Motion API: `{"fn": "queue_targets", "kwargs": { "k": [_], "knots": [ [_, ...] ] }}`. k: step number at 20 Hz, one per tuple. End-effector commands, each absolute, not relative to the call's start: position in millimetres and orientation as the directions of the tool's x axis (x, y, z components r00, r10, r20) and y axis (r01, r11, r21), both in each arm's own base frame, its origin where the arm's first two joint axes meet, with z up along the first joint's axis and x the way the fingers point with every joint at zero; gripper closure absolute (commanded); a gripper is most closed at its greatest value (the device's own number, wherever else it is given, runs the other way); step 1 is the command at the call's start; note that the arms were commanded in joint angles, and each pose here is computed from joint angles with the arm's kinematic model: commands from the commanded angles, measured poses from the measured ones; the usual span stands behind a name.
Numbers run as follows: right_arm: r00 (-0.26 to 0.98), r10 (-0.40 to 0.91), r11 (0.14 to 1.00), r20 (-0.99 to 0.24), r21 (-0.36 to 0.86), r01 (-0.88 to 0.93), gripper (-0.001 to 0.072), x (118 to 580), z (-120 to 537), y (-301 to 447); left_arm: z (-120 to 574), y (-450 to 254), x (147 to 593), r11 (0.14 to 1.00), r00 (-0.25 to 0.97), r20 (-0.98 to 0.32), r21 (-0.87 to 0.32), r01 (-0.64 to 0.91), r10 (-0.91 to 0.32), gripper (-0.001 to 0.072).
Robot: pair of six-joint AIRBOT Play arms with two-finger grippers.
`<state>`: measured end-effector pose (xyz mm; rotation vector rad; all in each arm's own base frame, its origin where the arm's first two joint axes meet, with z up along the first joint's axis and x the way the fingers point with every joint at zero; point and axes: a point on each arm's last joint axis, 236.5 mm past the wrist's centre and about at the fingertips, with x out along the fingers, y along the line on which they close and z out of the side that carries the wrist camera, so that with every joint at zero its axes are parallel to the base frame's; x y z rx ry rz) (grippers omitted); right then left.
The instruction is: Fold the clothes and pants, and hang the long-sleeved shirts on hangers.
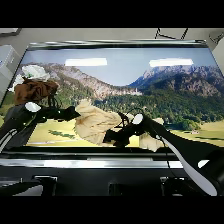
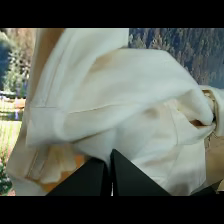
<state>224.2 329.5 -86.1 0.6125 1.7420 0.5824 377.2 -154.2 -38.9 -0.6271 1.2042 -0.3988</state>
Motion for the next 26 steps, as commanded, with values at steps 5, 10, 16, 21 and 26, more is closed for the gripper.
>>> {"fn": "queue_targets", "kwargs": {
  "k": [5,10,16,21,26],
  "knots": [
    [-0.075,0.697,0.712,-0.713,0.676,0.191,0.0242,252,-92,349,-10,-142,385,0.77,0.396,-0.706,-0.638,0.003,-0.587,0.0684],
    [-0.062,0.697,0.709,-0.714,0.674,0.209,0.0677,255,-92,349,-1,-130,389,0.77,0.43,-0.697,-0.638,-0.007,-0.574,0.0684],
    [0.179,0.665,0.747,-0.725,0.645,-0.162,0.0679,331,27,279,147,-92,438,0.822,0.721,-0.488,-0.533,0.2,-0.492,0.0685],
    [0.876,0.401,0.893,-0.269,0.328,-0.308,0.0678,381,363,110,453,-22,390,0.884,0.959,0.095,-0.372,0.284,-0.268,0.0685],
    [0.947,0.243,0.935,0.209,0.209,-0.286,0.0677,275,530,58,579,-33,275,0.898,0.89,0.399,-0.272,0.346,-0.222,0.0685]
  ]
}}
